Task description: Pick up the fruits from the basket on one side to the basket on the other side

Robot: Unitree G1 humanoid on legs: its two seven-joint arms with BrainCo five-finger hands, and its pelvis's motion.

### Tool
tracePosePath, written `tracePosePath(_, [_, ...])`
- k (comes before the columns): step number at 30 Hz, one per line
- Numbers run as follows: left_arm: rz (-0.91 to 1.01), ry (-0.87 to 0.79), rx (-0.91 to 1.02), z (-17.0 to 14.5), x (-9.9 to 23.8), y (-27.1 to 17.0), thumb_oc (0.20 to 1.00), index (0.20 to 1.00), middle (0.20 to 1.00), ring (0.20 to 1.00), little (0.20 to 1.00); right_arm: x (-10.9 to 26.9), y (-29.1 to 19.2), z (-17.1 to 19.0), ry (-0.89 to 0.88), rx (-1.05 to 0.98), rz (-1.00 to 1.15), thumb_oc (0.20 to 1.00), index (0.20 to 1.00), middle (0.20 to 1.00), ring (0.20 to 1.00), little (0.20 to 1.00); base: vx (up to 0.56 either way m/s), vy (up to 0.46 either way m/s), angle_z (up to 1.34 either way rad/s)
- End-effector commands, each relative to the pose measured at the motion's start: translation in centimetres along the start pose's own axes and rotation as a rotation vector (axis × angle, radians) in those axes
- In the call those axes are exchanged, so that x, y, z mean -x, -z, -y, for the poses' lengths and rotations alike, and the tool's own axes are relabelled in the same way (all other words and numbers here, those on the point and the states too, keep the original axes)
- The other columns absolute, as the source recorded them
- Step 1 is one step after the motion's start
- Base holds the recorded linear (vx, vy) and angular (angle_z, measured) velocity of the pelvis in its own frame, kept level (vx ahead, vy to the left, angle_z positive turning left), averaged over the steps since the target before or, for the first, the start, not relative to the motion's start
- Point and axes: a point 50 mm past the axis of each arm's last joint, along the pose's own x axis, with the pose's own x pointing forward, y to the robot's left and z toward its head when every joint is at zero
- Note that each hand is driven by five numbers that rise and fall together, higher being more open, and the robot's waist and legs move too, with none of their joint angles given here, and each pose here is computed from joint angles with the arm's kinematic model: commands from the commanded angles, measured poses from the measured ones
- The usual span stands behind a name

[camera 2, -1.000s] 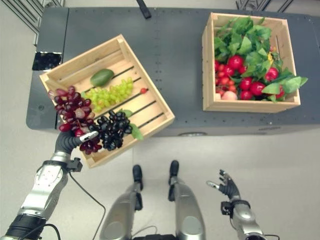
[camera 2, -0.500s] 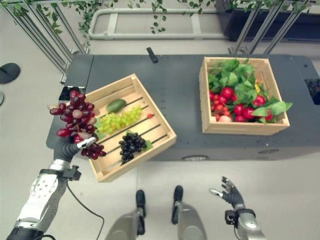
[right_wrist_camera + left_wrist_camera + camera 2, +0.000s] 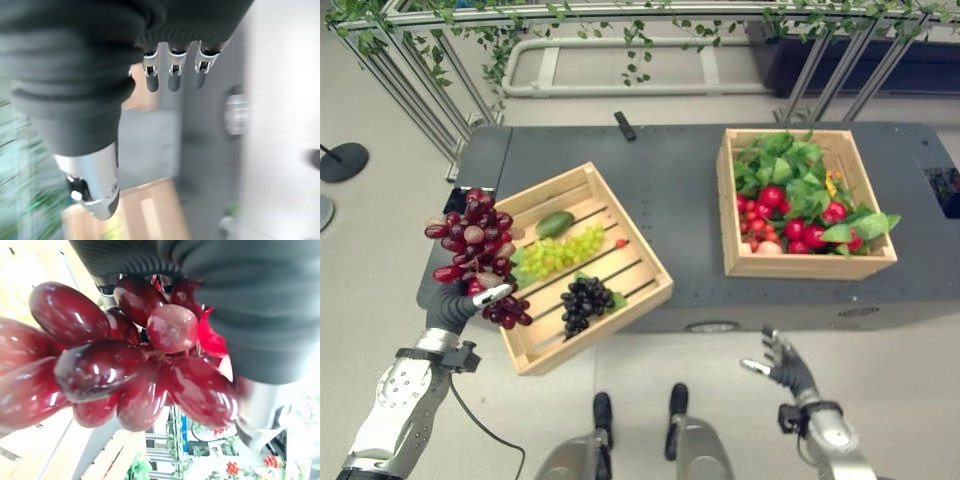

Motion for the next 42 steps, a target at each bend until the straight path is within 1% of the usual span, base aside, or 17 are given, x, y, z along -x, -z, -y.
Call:
tracePosePath(1, [0.189,0.074,-0.058,-1.0,-0.8,-4.1,0.200,0.200,0.200,0.200,0.200,-0.4,-4.6,2.7,-0.047,-0.036,0.179,1.000,1.000,1.000,1.000,1.000,0.05,-0.025,0.01])
tracePosePath(3, [0.180,0.106,-0.072,-1.0,-0.9,-4.2,0.200,0.200,0.200,0.200,0.200,-0.4,-5.6,3.4,-0.084,-0.056,0.198,1.000,1.000,1.000,1.000,1.000,0.04,-0.034,0.02])
tracePosePath(5, [0.165,0.179,-0.131,-1.0,-1.7,-4.5,0.200,0.200,0.200,0.200,0.200,-0.9,-11.1,4.1,-0.219,0.017,0.297,1.000,1.000,1.000,1.000,1.000,0.05,-0.088,0.07])
tracePosePath(6, [0.166,0.179,-0.131,-1.0,-1.7,-4.5,0.200,0.200,0.200,0.200,0.200,-0.9,-11.1,4.1,-0.220,0.017,0.297,1.000,1.000,1.000,1.000,1.000,0.03,-0.082,0.08])
tracePosePath(8, [0.158,0.223,-0.152,-0.7,-2.1,-4.6,0.200,0.200,0.200,0.200,0.200,-1.2,-13.2,3.3,-0.316,-0.018,0.353,1.000,1.000,1.000,1.000,1.000,0.00,-0.084,0.04])
tracePosePath(11, [0.159,0.300,-0.195,0.4,-3.2,-4.6,0.200,0.200,0.200,0.200,0.200,-2.9,-15.5,1.1,-0.443,-0.077,0.418,1.000,1.000,1.000,1.000,1.000,-0.01,-0.130,0.03])
tracePosePath(12, [0.167,0.318,-0.204,0.9,-3.9,-4.5,0.200,0.200,0.200,0.200,0.200,-4.5,-16.1,-0.6,-0.493,-0.125,0.431,1.000,1.000,1.000,1.000,1.000,0.00,-0.112,0.00])
tracePosePath(13, [0.167,0.316,-0.205,0.9,-3.9,-4.5,0.200,0.200,0.200,0.200,0.200,-4.5,-16.2,-0.6,-0.494,-0.125,0.432,1.000,1.000,1.000,1.000,1.000,0.00,-0.139,0.05])
tracePosePath(14, [0.195,0.358,-0.218,1.9,-4.6,-4.9,0.200,0.200,0.200,0.200,0.200,-5.3,-17.4,-2.7,-0.591,-0.125,0.446,1.000,1.000,1.000,1.000,1.000,0.01,-0.066,-0.07])
tracePosePath(15, [0.196,0.358,-0.218,1.8,-4.6,-4.9,0.200,0.200,0.200,0.200,0.200,-5.3,-17.4,-2.7,-0.591,-0.124,0.446,1.000,1.000,1.000,1.000,1.000,0.01,-0.115,-0.09])
tracePosePath(16, [0.200,0.371,-0.204,2.8,-5.3,-4.5,0.200,0.200,0.200,0.200,0.200,-5.9,-18.2,-4.8,-0.681,-0.140,0.455,1.000,1.000,1.000,1.000,1.000,0.02,-0.065,-0.07])
tracePosePath(21, [0.241,0.422,-0.220,4.5,-6.1,-4.8,0.200,0.200,0.200,0.200,0.200,-6.1,-19.1,-7.5,-0.795,-0.172,0.473,1.000,1.000,1.000,1.000,1.000,0.02,-0.019,0.01])
tracePosePath(22, [0.286,0.463,-0.264,5.8,-6.7,-5.4,0.200,0.200,0.200,0.200,0.200,-6.2,-19.6,-10.0,-0.882,-0.228,0.500,1.000,1.000,1.000,1.000,1.000,0.05,0.005,-0.02])
tracePosePath(26, [0.312,0.480,-0.267,6.9,-7.0,-5.5,0.200,0.200,0.200,0.200,0.200,-5.7,-20.3,-12.1,-0.968,-0.260,0.533,1.000,1.000,1.000,1.000,1.000,0.05,0.020,-0.04])
tracePosePath(30, [0.381,0.486,-0.340,7.8,-7.5,-6.5,0.200,0.200,0.200,0.200,0.200,-5.1,-20.4,-15.2,-1.063,-0.356,0.561,1.000,1.000,1.000,1.000,1.000,0.04,0.034,-0.03])
tracePosePath(35, [0.398,0.484,-0.332,8.2,-7.9,-6.7,0.200,0.200,0.200,0.200,0.200,-4.5,-20.3,-17.1,-1.133,-0.394,0.561,1.000,1.000,1.000,1.000,1.000,0.02,0.024,-0.08])
tracePosePath(42, [0.445,0.530,-0.391,9.8,-8.4,-7.2,0.200,0.200,0.200,0.200,0.200,-3.5,-20.4,-20.0,-1.252,-0.432,0.539,1.000,1.000,1.000,1.000,1.000,0.01,0.025,-0.06])
